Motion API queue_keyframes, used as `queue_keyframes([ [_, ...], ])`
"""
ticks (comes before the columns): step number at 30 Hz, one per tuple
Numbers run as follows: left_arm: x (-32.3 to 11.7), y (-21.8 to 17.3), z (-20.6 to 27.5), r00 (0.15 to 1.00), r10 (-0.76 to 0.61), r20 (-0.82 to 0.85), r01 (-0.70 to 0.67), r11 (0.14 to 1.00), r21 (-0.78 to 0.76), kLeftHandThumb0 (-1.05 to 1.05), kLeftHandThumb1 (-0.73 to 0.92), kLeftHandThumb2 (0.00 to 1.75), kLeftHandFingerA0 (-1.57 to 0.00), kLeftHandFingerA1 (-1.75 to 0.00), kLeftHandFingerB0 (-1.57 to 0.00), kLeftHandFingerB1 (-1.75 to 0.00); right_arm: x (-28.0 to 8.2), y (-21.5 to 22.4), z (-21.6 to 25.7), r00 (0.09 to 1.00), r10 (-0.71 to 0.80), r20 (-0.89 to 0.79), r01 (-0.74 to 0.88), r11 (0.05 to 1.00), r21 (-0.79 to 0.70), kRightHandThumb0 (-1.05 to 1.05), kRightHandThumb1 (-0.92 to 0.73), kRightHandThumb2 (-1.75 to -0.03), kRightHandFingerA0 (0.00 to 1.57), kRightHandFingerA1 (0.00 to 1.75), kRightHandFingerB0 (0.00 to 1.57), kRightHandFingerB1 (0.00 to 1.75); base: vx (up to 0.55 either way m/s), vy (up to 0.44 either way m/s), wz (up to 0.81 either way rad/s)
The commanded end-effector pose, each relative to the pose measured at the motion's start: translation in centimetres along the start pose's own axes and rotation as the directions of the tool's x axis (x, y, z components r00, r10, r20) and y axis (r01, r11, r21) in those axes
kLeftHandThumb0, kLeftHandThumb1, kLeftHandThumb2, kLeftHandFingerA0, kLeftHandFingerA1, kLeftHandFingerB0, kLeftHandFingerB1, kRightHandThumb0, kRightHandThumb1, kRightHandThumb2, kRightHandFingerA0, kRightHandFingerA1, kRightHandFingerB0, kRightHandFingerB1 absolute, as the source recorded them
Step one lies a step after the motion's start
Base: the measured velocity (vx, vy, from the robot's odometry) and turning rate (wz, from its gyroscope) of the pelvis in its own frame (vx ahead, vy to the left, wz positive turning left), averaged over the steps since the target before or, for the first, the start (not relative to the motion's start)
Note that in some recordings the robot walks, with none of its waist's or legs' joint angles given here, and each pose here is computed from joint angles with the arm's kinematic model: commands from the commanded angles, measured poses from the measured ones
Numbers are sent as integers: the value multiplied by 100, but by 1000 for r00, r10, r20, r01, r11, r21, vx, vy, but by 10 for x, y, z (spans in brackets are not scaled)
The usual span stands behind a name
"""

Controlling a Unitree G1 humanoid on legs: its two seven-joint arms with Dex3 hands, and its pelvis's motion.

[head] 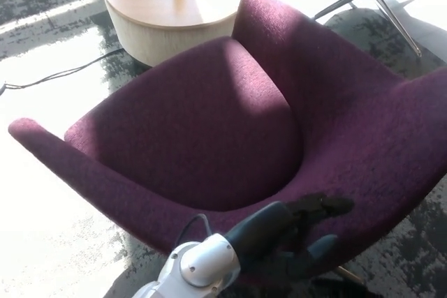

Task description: The robot stands in front of a sofa and uses its left hand to push the left side of the sofa

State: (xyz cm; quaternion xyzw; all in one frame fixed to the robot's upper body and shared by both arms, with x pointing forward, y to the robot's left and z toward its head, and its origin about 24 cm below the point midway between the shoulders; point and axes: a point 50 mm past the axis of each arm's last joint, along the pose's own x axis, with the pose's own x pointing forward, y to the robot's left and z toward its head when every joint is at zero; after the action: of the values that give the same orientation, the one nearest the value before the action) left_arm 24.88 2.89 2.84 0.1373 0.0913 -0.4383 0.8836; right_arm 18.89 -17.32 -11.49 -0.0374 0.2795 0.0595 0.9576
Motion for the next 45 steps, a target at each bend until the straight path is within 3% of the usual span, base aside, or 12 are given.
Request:
queue_keyframes([
  [1, -20, 12, -32, 987, -22, -161, 12, 998, -60, -72, 87, 66, -25, -34, -20, -29, 0, -7, -3, 1000, -3, -15, 4, 994, 107, -66, -73, -63, 79, 55, 52, 36, 0, 0, 0],
  [3, -22, 18, -34, 988, -20, -153, 11, 998, -63, -70, 87, 66, -24, -34, -20, -30, 1, -7, -3, 1000, 3, -12, -1, 992, 129, -66, -71, -62, 74, 49, 52, 37, 0, 0, 0],
  [4, -24, 22, -36, 990, -22, -142, 10, 997, -83, -36, 54, 110, -2, -49, 0, -46, 1, -8, -3, 1000, 6, -15, -3, 990, 139, -68, -67, -61, 75, 46, 56, 38, 0, 0, 0],
  [12, -40, 46, -41, 988, 21, -151, -32, 997, -71, -35, 60, 113, -2, -48, 0, -46, 2, -9, -4, 1000, -10, -28, 15, 982, 188, -62, -66, -61, 72, 43, 58, 39, 0, 0, 0],
  [14, -44, 54, -41, 985, 59, -164, -70, 995, -65, -35, 55, 110, -4, -49, -1, -46, 2, -9, -4, 1000, -12, -29, 17, 980, 198, -62, -66, -61, 73, 43, 59, 39, 0, 0, 0],
  [15, -44, 57, -42, 982, 73, -173, -81, 996, -42, -72, 86, 65, -24, -36, -21, -30, 2, -9, -4, 999, -14, -29, 20, 980, 199, -62, -66, -61, 73, 43, 58, 39, 0, 0, 0],
  [16, -45, 60, -42, 983, 78, -169, -86, 996, -38, -73, 86, 63, -23, -36, -22, -29, 2, -9, -4, 1000, -15, -28, 20, 981, 195, -63, -66, -61, 73, 43, 59, 39, 0, 0, 0],
  [26, -60, 101, -37, 975, 180, -133, -182, 983, -5, -73, 86, 63, -24, -38, -22, -32, 2, -7, -5, 1000, -7, -31, 13, 975, 221, -61, -66, -61, 71, 44, 59, 40, 0, 0, 0],
  [39, -115, 187, -22, 875, 470, -117, -479, 875, -70, -81, 80, 62, -24, -38, -23, -31, 2, -7, -6, 999, -5, -32, 12, 976, 219, -61, -66, -61, 73, 44, 64, 41, 0, 0, 0],
  [40, -125, 196, -21, 853, 509, -114, -518, 851, -81, -80, 82, 65, -24, -38, -20, -30, 2, -7, -6, 999, -11, -34, 18, 981, 194, -62, -67, -61, 74, 44, 65, 41, 0, 0, 0],
  [41, -131, 200, -20, 842, 529, -108, -538, 838, -86, -37, 48, 108, -3, -49, 0, -47, 2, -8, -5, 1000, -9, -26, 14, 981, 195, -62, -67, -61, 75, 46, 66, 42, 0, 0, 0],
  [45, -153, 210, -22, 787, 612, -78, -616, 779, -114, -36, 52, 110, -2, -49, 0, -47, 2, -9, -5, 1000, -12, -24, 16, 979, 205, -61, -67, -61, 75, 46, 66, 42, 0, 0, 0],
])
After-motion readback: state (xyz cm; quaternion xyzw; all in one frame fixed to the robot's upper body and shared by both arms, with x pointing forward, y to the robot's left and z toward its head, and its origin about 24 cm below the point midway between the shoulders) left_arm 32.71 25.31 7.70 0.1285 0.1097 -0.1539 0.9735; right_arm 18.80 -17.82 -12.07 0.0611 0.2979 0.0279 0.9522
